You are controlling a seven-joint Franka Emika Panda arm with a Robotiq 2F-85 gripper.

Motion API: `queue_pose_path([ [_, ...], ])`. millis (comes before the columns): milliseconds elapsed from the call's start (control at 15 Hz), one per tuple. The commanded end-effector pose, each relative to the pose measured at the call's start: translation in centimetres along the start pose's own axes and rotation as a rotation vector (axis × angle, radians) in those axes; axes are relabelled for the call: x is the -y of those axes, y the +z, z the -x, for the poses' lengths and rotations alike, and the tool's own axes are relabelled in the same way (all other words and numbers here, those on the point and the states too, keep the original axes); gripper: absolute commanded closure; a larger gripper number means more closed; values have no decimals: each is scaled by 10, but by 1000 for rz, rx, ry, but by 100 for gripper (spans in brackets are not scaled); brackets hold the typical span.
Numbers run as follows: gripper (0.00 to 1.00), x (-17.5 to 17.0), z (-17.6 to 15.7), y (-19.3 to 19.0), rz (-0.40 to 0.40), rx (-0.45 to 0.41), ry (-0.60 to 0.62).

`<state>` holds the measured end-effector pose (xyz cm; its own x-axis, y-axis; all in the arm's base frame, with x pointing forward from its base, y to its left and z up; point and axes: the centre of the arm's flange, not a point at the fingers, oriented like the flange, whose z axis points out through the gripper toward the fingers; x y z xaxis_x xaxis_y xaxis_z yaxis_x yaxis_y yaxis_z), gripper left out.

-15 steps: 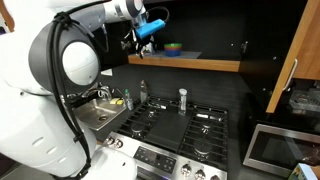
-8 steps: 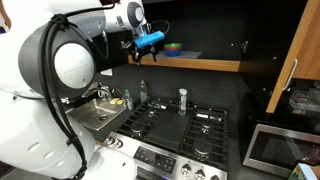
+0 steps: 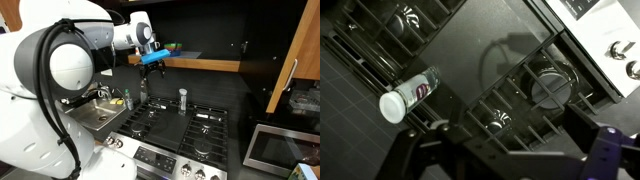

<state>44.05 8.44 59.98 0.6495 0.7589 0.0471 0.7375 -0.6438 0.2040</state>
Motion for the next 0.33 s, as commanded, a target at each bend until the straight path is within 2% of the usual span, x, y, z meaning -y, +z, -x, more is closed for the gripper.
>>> queue_pose_path([
  [0, 0, -11, 12, 30, -17, 2, 97],
  [133, 0, -18, 17, 45, -55, -5, 129],
  [200, 0, -19, 21, 48, -106, -4, 110],
  [267, 0, -19, 24, 51, -123, -11, 97],
])
